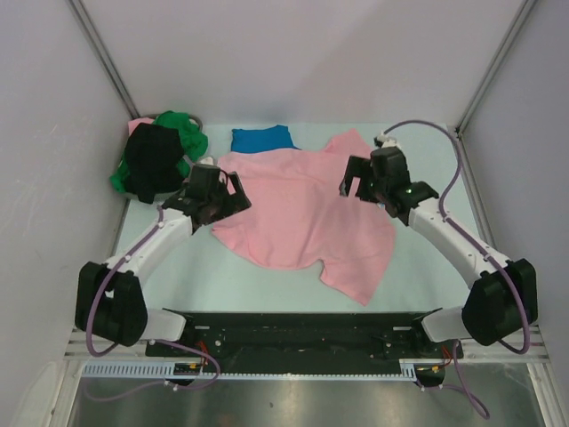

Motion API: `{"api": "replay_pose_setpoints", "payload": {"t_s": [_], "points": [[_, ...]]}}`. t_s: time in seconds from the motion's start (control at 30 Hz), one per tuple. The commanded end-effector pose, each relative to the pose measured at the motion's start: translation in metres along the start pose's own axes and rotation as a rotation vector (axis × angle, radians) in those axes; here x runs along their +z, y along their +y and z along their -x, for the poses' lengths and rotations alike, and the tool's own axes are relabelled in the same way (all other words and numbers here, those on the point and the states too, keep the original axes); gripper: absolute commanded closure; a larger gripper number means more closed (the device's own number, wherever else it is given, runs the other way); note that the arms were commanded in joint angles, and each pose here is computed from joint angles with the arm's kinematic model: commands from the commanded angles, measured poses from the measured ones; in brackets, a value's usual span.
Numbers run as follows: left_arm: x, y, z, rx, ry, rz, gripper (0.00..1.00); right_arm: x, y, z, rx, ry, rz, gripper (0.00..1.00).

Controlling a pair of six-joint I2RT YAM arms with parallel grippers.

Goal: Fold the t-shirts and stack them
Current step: Flatten the tshirt out

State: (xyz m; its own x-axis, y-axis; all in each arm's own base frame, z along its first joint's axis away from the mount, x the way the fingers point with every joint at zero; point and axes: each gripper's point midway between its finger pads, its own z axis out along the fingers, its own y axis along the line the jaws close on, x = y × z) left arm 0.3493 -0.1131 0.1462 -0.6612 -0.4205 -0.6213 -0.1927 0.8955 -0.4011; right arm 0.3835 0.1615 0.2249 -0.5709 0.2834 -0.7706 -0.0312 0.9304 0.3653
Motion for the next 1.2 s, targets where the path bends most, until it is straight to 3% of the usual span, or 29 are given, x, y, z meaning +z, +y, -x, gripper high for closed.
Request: {"api": "replay_pose_setpoints", "payload": {"t_s": [0.0,0.2,0.4,0.53,0.67,0.77,0.87,1.17], "points": [[0.011,0.002,-0.035,0.095,0.146,0.04,0.03,-0.015,-0.021,-0.05,-0.062,0.089,-0.108,0.0],[0.044,0.024,-0.072,0.189,0.332,0.184,0.11,-0.034,-0.02,-0.062,-0.068,0.073,-0.083,0.0],[0.052,0.03,-0.081,0.21,0.375,0.209,0.19,-0.03,-0.031,-0.078,-0.071,0.104,-0.096,0.0],[0.054,0.033,-0.089,0.228,0.405,0.211,0.32,-0.024,-0.033,-0.088,-0.066,0.122,-0.095,0.0],[0.055,0.038,-0.092,0.238,0.411,0.223,0.54,-0.019,-0.034,-0.098,-0.055,0.142,-0.082,0.0],[0.057,0.04,-0.093,0.246,0.416,0.229,0.62,-0.017,-0.035,-0.104,-0.054,0.152,-0.082,0.0],[0.06,0.042,-0.093,0.252,0.423,0.249,0.61,-0.018,-0.039,-0.108,-0.05,0.154,-0.086,0.01],[0.069,0.04,-0.078,0.283,0.412,0.315,0.47,-0.022,-0.046,-0.111,-0.038,0.148,-0.082,0.0]]}}
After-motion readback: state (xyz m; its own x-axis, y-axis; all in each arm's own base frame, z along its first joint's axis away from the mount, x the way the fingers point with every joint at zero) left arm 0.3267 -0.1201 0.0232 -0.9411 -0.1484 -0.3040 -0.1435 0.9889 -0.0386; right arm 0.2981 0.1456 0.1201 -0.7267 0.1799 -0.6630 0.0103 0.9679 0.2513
